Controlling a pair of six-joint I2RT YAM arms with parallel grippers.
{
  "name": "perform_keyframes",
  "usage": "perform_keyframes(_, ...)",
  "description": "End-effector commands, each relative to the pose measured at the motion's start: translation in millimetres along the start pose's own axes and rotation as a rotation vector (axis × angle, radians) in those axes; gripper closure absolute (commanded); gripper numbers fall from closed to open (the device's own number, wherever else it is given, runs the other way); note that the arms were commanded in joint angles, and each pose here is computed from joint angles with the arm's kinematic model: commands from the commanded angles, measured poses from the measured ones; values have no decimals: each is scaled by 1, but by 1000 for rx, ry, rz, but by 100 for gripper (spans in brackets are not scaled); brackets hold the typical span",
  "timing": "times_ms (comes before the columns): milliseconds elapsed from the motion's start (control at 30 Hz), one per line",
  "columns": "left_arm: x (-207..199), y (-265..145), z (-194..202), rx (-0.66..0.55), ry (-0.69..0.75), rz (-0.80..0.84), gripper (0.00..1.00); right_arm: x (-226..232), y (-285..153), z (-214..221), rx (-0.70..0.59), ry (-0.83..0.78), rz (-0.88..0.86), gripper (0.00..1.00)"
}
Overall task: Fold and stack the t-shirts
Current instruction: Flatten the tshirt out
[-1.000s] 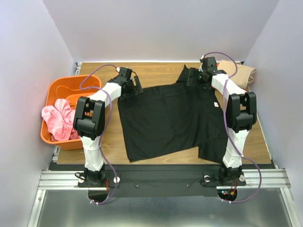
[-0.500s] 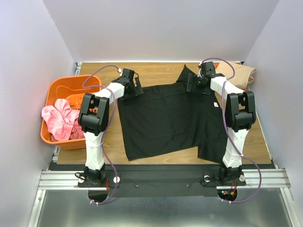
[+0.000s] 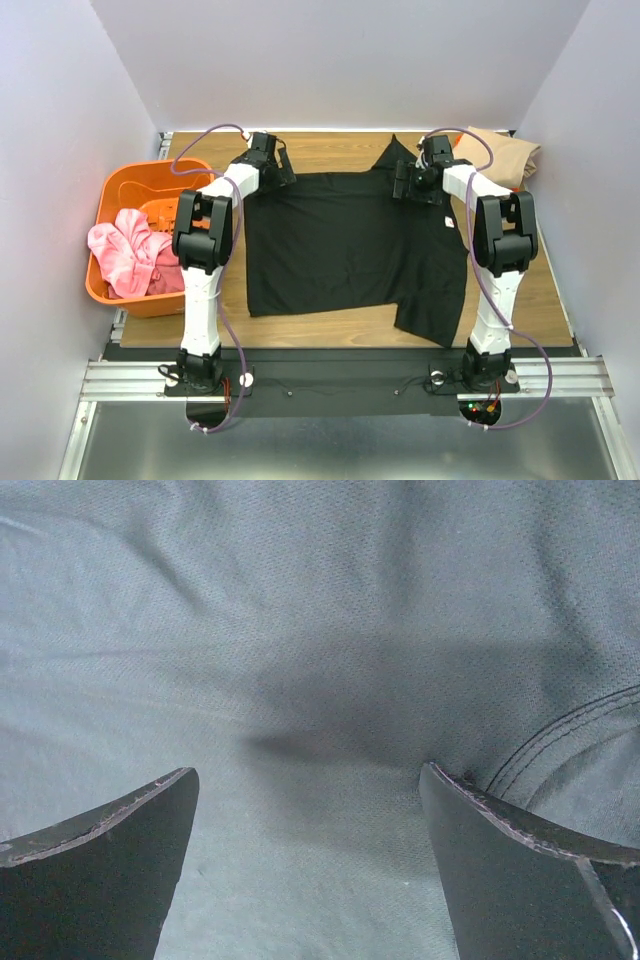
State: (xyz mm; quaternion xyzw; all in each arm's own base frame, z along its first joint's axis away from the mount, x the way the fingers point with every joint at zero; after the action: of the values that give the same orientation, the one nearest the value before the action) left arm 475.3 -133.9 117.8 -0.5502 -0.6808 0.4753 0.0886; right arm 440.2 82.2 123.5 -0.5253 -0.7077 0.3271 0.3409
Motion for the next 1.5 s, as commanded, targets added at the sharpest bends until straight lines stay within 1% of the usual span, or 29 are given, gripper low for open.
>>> perform_keyframes(0,9,19,-7,34,40,-56,2,8,22,6,43,35,-53,2)
perform_keyframes(300,-3,39,-34,10,23,-14,2,7,45,-14,16,91,-27,2)
perform_keyframes(400,-8,38,-36,12,34,29,2,8,44,-26,-6,90,-36,2)
perform_keyframes(433,-15,35,-37,21,39,85,1,9,40,-32,-23,82,-40,2)
perform_keyframes(533,-31,10,-53,-61,60,148,2,11,27,-46,-72,46,-48,2)
perform_keyframes(567,-40,-9,-65,-108,66,176,1,12,20,-54,-99,35,-48,2)
perform_keyframes(600,-44,-19,-72,-156,65,165,2,12,14,-59,-119,27,-45,2)
perform_keyframes(667,-55,-57,-87,-241,57,176,2,15,-7,-74,-179,0,-43,2)
perform_keyframes(700,-53,-66,-85,-258,50,152,2,16,-16,-79,-200,-6,-38,1)
perform_keyframes(733,-56,-78,-82,-307,49,112,1,18,-33,-86,-238,-20,-35,1)
perform_keyframes(767,-60,-108,-87,-363,44,122,2,20,-44,-88,-257,-24,-31,1)
perform_keyframes(800,-60,-119,-82,-387,53,102,2,20,-49,-85,-254,-24,-26,1)
perform_keyframes(833,-57,-136,-69,-418,79,53,2,23,-69,-88,-287,-27,-20,1)
perform_keyframes(867,-49,-143,-66,-432,81,19,2,23,-77,-86,-293,-24,-16,1)
perform_keyframes(900,-42,-143,-41,-405,114,-29,2,22,-75,-70,-253,-12,-5,1)
perform_keyframes(933,-41,-160,-35,-414,119,-20,2,23,-83,-64,-254,-3,0,1)
perform_keyframes(967,-45,-167,-17,-395,142,-11,2,26,-104,-63,-284,2,4,1)
perform_keyframes(1000,-34,-165,1,-359,163,-40,2,27,-111,-54,-278,13,11,1)
perform_keyframes(1067,-29,-184,17,-358,133,-48,2,27,-111,-18,-200,56,24,1)
perform_keyframes(1100,-20,-185,38,-307,159,-79,2,30,-133,-11,-229,64,23,0)
perform_keyframes(1133,-16,-187,47,-280,143,-77,2,29,-128,15,-163,93,25,0)
perform_keyframes(1167,-14,-195,52,-255,93,-55,1,31,-134,26,-155,102,21,1)
perform_keyframes(1200,-1,-191,68,-204,85,-74,2,31,-138,37,-135,115,20,0)
perform_keyframes(1233,1,-200,80,-166,70,-37,2,33,-145,58,-113,124,14,0)
perform_keyframes(1267,15,-196,100,-124,39,-64,2,34,-148,68,-101,131,14,1)
perform_keyframes(1300,10,-204,102,-129,11,-34,3,34,-149,77,-89,137,14,1)
perform_keyframes(1333,24,-207,119,-102,18,-51,5,34,-153,90,-79,148,17,1)
perform_keyframes(1367,31,-207,126,-88,-2,-69,8,35,-153,97,-69,152,14,1)
perform_keyframes(1467,59,-210,145,-64,-42,-178,13,37,-156,108,-63,163,-2,1)
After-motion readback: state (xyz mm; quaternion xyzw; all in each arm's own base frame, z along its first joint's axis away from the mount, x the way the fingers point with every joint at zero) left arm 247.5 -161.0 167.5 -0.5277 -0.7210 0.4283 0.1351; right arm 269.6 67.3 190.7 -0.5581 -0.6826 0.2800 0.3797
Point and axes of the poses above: each gripper's point midway between its finger pads, its own y axis out along the fingers, its own x axis along the line the jaws close on, z = x × y, the point moved 10 cm from there along -y, back along the fingers, and after that the axes turned 15 degrees about -y, right-handed, at the moved point
